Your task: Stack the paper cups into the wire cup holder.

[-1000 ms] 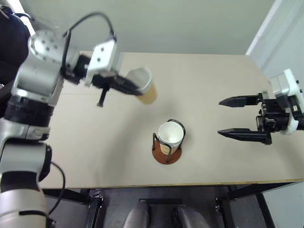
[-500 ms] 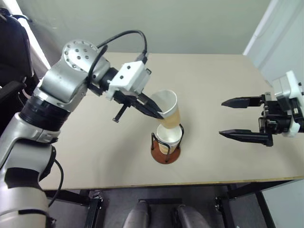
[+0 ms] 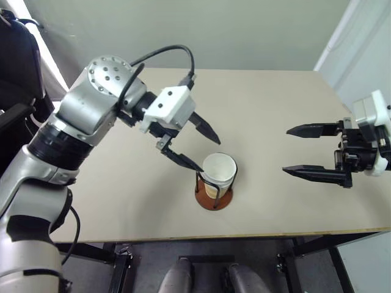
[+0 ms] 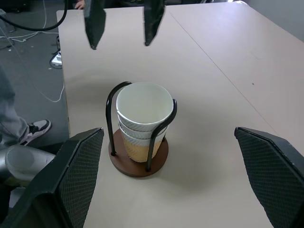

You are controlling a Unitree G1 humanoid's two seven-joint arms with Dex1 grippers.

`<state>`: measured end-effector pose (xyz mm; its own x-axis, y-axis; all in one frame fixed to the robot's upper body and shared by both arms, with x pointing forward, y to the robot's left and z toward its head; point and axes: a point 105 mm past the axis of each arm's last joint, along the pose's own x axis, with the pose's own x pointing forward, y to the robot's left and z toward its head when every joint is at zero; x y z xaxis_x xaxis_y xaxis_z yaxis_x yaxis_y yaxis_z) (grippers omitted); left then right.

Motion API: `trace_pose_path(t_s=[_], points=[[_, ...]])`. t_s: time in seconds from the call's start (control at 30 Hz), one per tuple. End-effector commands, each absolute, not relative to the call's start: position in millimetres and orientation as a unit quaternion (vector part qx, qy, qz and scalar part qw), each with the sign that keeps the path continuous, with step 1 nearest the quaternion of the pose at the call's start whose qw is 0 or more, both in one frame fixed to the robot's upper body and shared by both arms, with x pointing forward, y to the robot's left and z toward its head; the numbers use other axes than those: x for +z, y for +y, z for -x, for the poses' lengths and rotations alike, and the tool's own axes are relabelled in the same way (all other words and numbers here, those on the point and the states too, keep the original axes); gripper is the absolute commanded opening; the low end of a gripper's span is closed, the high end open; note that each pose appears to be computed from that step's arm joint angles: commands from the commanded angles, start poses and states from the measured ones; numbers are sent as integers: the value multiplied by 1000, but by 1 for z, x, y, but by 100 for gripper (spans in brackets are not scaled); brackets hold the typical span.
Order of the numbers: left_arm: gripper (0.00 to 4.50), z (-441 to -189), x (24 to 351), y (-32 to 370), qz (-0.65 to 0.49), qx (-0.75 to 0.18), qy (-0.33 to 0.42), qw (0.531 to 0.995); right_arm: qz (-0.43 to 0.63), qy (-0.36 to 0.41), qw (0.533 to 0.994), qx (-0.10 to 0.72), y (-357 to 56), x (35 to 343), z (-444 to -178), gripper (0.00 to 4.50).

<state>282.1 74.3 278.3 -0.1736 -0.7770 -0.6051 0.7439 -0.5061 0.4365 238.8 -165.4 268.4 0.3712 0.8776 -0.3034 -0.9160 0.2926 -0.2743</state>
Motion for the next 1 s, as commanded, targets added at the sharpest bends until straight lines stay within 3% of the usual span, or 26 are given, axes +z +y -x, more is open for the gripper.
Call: trace_pose_path(t_s=[0.03,0.13,0.27,0.33,0.5,0.7,1.0], points=[[445,-285,290,74,-426,-756,-40,495,219,28,803,554,-165,279,-236,450],[445,-304,310,74,-424,-717,-76,549,218,28,802,556,-165,279,-236,450],[445,-338,317,137,-381,-626,-34,680,211,40,802,557,-168,273,-242,450],[445,-340,304,168,-363,-603,2,710,207,51,807,550,-176,270,-245,450],[445,-330,265,227,-310,-565,93,759,210,99,825,514,-211,258,-259,450],[445,-316,236,262,-219,-510,104,825,193,148,852,464,-255,240,-275,450],[445,-300,230,291,-191,-456,126,860,187,149,855,461,-275,247,-279,450]])
